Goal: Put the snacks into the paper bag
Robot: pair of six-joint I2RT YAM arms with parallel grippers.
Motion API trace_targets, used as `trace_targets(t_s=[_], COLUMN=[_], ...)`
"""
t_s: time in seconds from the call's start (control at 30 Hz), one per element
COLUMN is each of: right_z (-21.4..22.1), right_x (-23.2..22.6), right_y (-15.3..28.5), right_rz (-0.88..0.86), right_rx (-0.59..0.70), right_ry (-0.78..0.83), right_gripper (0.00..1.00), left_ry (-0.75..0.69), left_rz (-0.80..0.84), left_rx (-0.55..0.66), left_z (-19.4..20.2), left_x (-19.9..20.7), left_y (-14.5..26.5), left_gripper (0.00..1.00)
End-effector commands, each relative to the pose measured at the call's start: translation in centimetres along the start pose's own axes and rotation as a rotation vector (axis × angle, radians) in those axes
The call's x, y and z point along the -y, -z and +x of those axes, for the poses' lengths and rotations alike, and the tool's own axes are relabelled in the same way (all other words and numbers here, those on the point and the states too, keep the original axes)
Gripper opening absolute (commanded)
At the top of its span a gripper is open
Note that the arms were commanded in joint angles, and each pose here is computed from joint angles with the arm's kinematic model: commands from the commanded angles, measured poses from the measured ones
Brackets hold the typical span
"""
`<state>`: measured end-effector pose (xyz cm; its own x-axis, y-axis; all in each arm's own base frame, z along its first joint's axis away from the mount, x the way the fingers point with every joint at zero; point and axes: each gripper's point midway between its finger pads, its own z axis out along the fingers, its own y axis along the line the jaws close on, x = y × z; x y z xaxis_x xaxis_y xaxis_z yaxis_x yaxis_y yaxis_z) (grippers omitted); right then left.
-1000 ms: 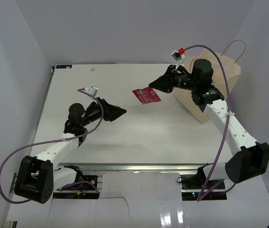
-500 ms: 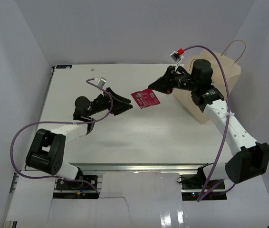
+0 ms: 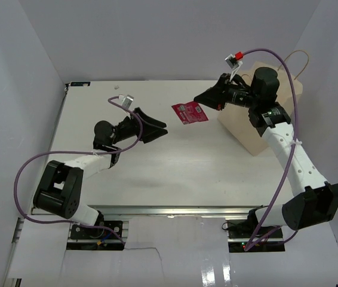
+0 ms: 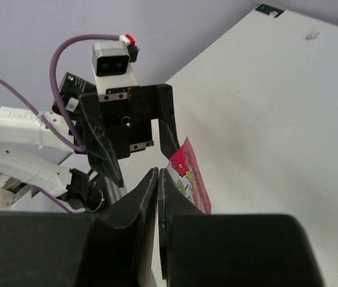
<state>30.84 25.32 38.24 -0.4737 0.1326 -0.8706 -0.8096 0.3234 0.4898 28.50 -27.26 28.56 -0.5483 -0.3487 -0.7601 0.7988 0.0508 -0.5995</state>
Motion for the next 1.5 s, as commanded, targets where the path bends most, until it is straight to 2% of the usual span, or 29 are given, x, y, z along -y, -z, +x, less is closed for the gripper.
trace_targets(t_s=[0.0, 0.17, 0.33, 0.47, 0.57, 0.67, 0.7, 0.77, 0.8, 0.83, 0.87, 0.9, 0.93, 0.97, 1.03, 1.07, 1.1, 1.2, 1.27, 1.3, 1.47], right_z=[-4.2, -8.1, -11.3, -14.7, -15.2, -13.9, -13.2, -12.2, -10.6, -8.8, -7.3, -3.9, -1.3, 0.5, 6.0, 7.6, 8.9, 14.0, 16.1, 17.2, 19.5], right_x=[-2.5, -1.9, -0.8, -0.3, 0.6, 0.8, 1.3, 1.5, 2.1, 1.3, 1.0, 1.1, -0.1, 0.5, 1.3, 1.9, 2.9, 5.7, 7.2, 8.4, 12.2], right_y=[1.7, 4.2, 6.6, 9.3, 9.9, 9.7, 9.5, 8.9, 8.8, 7.2, 6.7, 6.4, 4.8, 4.3, 3.9, 3.9, 4.2, 4.6, 4.6, 4.5, 3.2], right_rz=[-0.024, 0.027, 0.09, 0.162, 0.188, 0.187, 0.194, 0.191, 0.207, 0.152, 0.125, 0.105, 0.048, 0.04, 0.024, 0.01, 0.039, 0.058, 0.088, 0.152, 0.372], right_rx=[0.069, 0.137, 0.195, 0.26, 0.27, 0.243, 0.23, 0.189, 0.138, 0.075, 0.025, -0.075, -0.152, -0.219, -0.374, -0.425, -0.474, -0.626, -0.674, -0.7, -0.74], right_ry=[0.129, 0.191, 0.237, 0.299, 0.298, 0.262, 0.246, 0.316, 0.29, 0.396, 0.441, 0.415, 0.472, 0.597, 0.593, 0.654, 0.654, 0.552, 0.468, 0.372, 0.3], right_gripper=[0.08, 0.08, 0.08, 0.08, 0.08, 0.08, 0.08, 0.08, 0.08, 0.08, 0.08, 0.08, 0.08, 0.08, 0.24, 0.34, 0.55, 0.66, 0.66, 0.65, 0.66], left_ry=[-0.077, -0.034, -0.023, -0.067, -0.072, -0.078, -0.071, -0.059, -0.046, -0.013, -0.005, 0.025, 0.037, 0.062, 0.124, 0.178, 0.227, 0.376, 0.426, 0.464, 0.556], left_rz=[-0.005, -0.171, -0.297, -0.308, -0.316, -0.31, -0.311, -0.308, -0.302, -0.307, -0.304, -0.316, -0.327, -0.344, -0.409, -0.429, -0.454, -0.501, -0.513, -0.522, -0.582], left_rx=[0.028, -0.029, -0.023, -0.017, -0.02, -0.033, -0.044, -0.052, -0.06, -0.076, -0.08, -0.098, -0.1, -0.095, -0.084, -0.073, -0.068, -0.032, -0.032, -0.021, 0.063], left_z=[-1.2, 0.6, 1.8, 1.8, 2.0, 2.1, 2.3, 2.0, 2.1, 2.7, 2.5, 3.2, 3.3, 3.4, 3.7, 3.8, 4.1, 5.0, 5.6, 5.7, 5.3], left_x=[1.7, -1.0, -2.5, -1.9, -2.0, -2.2, -2.6, -2.7, -2.8, -3.4, -3.5, -4.1, -4.4, -4.7, -5.9, -6.1, -6.4, -6.9, -7.0, -7.0, -7.7], left_y=[0.1, 1.2, 2.8, 3.4, 3.6, 3.5, 3.4, 2.9, 2.8, 2.7, 2.5, 2.4, 2.5, 2.5, 2.9, 2.9, 3.0, 3.0, 2.7, 2.5, 2.1], left_gripper=[0.89, 0.79, 0.84, 0.89, 0.9, 0.9, 0.9, 0.9, 0.9, 0.96, 0.98, 0.98, 0.98, 0.98, 0.98, 0.98, 0.98, 0.98, 0.98, 0.98, 0.98])
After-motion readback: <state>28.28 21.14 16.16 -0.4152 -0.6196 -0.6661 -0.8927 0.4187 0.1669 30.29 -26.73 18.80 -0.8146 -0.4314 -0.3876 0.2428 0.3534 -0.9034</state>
